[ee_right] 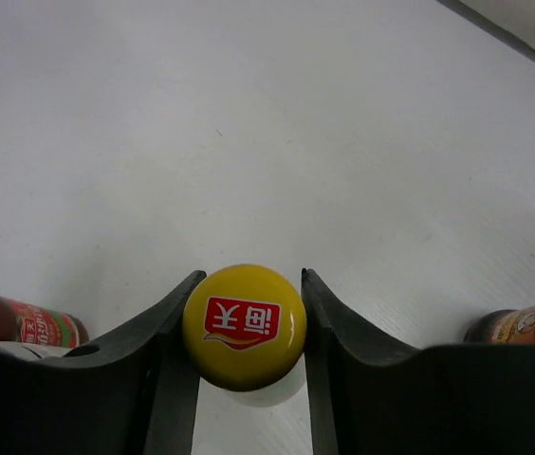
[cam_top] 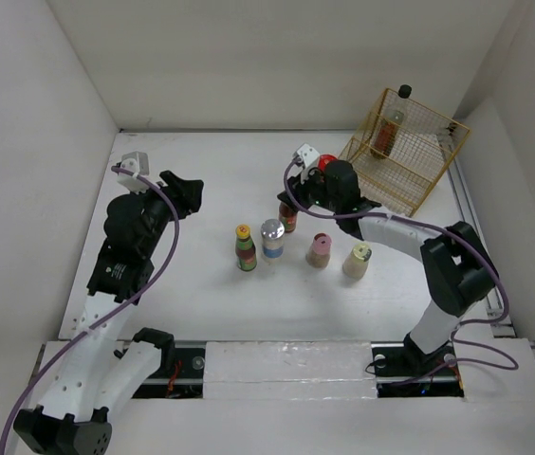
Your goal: Organize the condiment bottles
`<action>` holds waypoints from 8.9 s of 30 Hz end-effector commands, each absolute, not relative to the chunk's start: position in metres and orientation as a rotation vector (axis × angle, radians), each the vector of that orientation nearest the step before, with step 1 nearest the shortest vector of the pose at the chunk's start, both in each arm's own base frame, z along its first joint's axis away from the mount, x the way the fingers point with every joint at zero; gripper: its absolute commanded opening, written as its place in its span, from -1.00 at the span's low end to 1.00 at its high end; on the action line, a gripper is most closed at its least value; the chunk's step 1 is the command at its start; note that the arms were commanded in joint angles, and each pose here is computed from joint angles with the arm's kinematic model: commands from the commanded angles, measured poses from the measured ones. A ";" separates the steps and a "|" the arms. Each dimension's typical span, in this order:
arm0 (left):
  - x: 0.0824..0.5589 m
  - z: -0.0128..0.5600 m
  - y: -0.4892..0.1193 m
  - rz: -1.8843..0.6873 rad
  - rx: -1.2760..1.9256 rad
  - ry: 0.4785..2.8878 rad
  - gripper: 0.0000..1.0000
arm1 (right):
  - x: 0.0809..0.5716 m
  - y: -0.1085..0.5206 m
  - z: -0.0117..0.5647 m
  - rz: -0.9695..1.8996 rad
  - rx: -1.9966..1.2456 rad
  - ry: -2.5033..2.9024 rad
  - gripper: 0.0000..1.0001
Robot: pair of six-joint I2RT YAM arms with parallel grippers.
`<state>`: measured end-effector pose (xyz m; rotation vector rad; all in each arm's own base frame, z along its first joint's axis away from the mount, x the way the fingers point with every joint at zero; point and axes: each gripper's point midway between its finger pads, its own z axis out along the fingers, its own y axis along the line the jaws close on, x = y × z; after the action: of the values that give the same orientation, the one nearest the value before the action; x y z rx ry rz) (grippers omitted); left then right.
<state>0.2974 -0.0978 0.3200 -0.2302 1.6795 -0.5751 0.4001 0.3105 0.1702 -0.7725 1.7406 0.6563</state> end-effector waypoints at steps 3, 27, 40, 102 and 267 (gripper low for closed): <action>0.297 0.332 -0.098 -0.592 -0.225 1.633 0.06 | 0.407 0.321 0.237 0.720 -0.670 1.523 -0.49; 0.293 0.335 -0.099 -0.606 -0.212 1.624 0.06 | 0.505 0.018 0.498 0.062 0.031 1.256 -0.85; 0.295 0.334 -0.098 -0.597 -0.221 1.625 0.06 | 0.562 -0.059 0.503 -0.076 0.066 1.281 -0.85; 0.296 0.331 -0.100 -0.603 -0.214 1.638 0.18 | 0.360 0.304 0.290 0.772 -0.850 1.436 0.44; 0.293 0.329 -0.108 -0.643 -0.175 1.647 0.20 | 0.488 0.196 0.194 0.359 -0.012 1.864 0.85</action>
<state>0.2930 -0.1059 0.3154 -0.1925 1.6960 -0.6161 0.4792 0.1843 0.1791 -0.0278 1.9038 0.3431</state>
